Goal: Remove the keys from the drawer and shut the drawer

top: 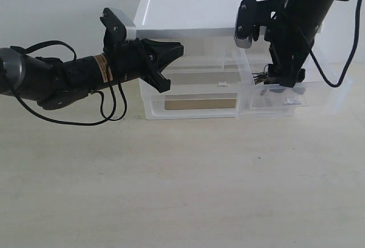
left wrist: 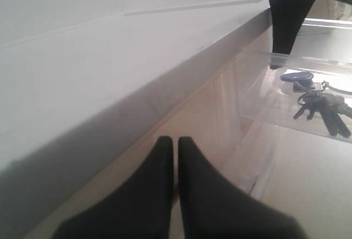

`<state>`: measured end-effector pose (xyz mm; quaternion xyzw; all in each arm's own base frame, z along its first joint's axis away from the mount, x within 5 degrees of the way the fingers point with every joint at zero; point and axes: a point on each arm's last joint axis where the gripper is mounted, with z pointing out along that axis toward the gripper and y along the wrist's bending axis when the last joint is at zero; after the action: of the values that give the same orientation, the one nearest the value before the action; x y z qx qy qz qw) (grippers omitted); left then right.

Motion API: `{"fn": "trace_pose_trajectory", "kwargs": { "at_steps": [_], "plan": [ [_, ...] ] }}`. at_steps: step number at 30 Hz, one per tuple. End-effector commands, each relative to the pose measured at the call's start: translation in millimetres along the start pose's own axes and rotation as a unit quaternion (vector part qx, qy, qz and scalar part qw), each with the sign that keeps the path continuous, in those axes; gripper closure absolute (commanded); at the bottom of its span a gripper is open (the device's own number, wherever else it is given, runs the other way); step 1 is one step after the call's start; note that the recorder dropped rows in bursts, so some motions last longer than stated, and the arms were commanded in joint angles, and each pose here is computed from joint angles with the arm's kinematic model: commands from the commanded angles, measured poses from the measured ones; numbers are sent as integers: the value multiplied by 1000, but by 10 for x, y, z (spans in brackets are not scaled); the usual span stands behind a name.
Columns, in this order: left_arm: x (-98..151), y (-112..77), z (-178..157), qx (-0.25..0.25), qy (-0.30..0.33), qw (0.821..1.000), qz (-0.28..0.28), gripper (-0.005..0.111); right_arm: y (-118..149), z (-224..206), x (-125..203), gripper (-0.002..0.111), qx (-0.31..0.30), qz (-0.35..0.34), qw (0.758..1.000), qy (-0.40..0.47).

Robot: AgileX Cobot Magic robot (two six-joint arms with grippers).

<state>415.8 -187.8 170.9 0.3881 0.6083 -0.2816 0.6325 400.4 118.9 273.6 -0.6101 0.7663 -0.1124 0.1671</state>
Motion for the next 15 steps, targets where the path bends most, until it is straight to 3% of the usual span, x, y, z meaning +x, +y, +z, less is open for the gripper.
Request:
{"fn": "trace_pose_trajectory", "kwargs": {
  "at_steps": [1,5,15],
  "plan": [
    [156,190,-12,-81,68,994,-25,102,-130,107,-12,65,51,-10,999,-12],
    [162,192,-13,-82,71,994,-24,102,-121,108,-6,107,46,-10,999,-9],
    [161,196,-14,-84,71,994,-22,102,-131,-115,-7,108,62,16,998,-29]
  ]
}}
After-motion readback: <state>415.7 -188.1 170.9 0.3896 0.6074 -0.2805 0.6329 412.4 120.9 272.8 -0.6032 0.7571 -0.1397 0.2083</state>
